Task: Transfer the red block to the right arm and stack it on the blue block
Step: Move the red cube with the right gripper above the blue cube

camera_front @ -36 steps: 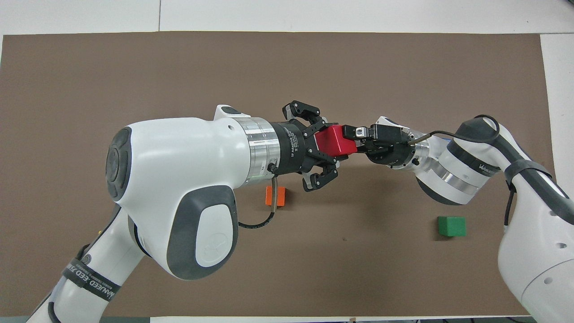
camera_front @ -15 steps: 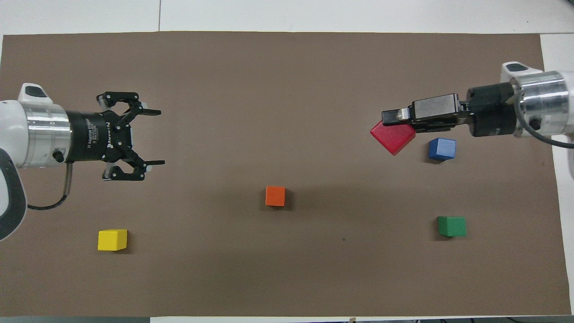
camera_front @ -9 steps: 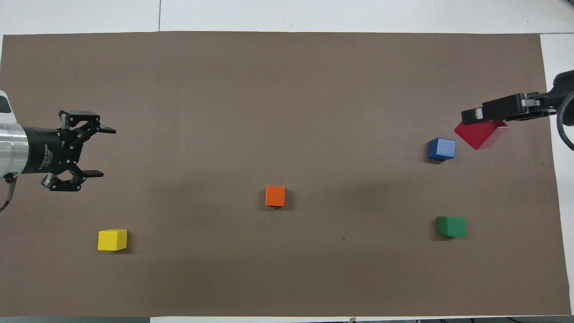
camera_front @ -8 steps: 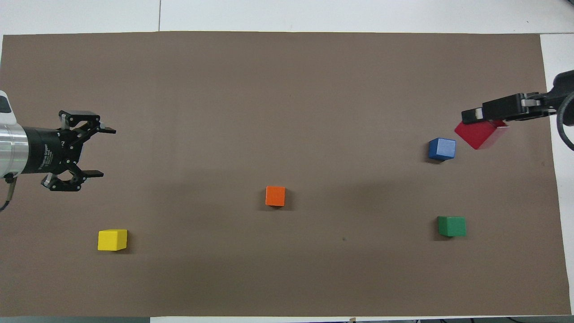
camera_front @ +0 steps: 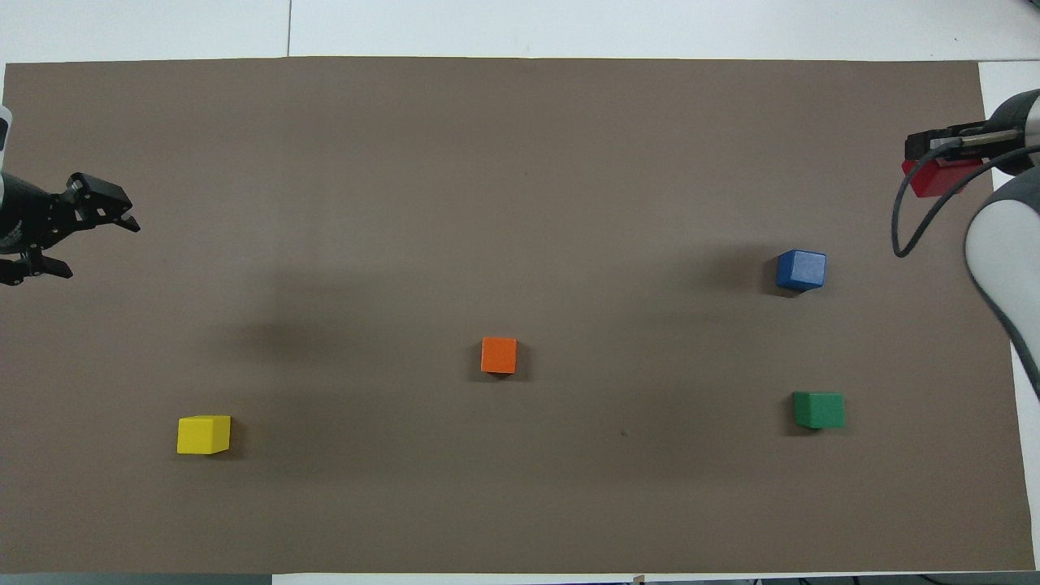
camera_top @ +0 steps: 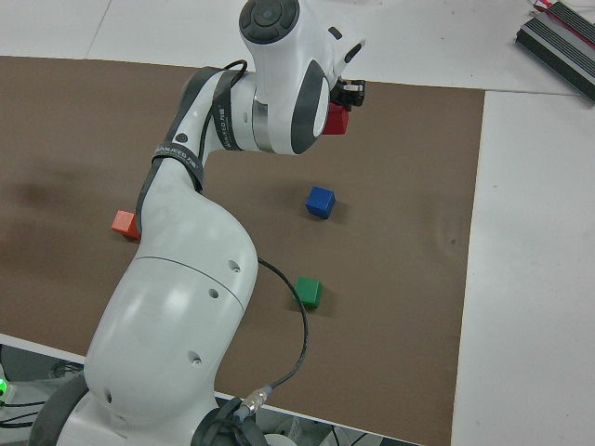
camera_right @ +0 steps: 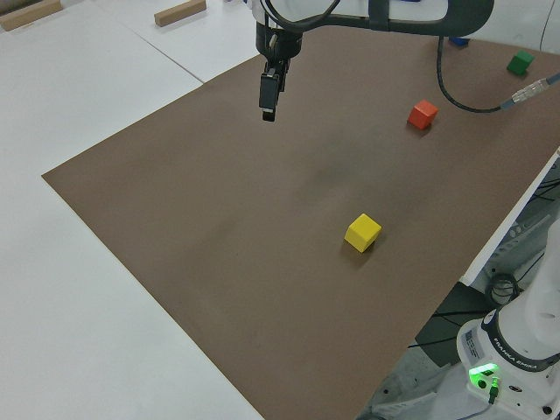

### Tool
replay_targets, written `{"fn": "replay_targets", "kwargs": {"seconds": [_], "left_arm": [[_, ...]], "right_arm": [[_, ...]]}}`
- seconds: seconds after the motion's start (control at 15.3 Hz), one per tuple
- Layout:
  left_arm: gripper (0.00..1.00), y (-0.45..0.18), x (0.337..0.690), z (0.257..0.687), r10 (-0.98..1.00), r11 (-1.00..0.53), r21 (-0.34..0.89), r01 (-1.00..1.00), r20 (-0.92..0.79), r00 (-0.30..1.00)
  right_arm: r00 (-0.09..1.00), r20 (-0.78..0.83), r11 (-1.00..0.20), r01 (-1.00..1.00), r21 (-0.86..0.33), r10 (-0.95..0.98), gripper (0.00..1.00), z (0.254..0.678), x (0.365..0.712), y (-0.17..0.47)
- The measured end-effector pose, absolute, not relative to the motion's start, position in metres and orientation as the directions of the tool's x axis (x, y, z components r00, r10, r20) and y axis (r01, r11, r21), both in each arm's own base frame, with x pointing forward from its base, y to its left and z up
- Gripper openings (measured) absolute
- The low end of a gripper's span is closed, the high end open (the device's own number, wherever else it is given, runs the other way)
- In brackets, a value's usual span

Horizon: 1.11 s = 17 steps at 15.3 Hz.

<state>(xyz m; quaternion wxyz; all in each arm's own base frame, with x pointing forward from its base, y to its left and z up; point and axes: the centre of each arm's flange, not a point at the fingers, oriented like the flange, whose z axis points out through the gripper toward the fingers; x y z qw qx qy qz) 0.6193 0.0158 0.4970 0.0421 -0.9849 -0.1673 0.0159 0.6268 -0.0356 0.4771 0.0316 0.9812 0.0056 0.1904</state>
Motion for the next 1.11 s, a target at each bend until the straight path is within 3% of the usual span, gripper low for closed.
{"fn": "replay_targets", "kwargs": {"seconds": [0.52,1.11], "left_arm": [[1.0,-0.026,0.601,0.47,0.207,-0.974,-0.117,0.196,-0.083,0.975],[1.0,-0.035,0.549,0.549,0.266,-0.962,-0.094,0.255,-0.121,0.956]], "right_arm": [[0.879,0.477,-0.999,-0.037,0.02,-0.023,0.55,0.388,0.584,-0.017],[0.865,0.5,-0.999,-0.047,-0.001,-0.041,0.55,0.366,0.551,-0.008]]}}
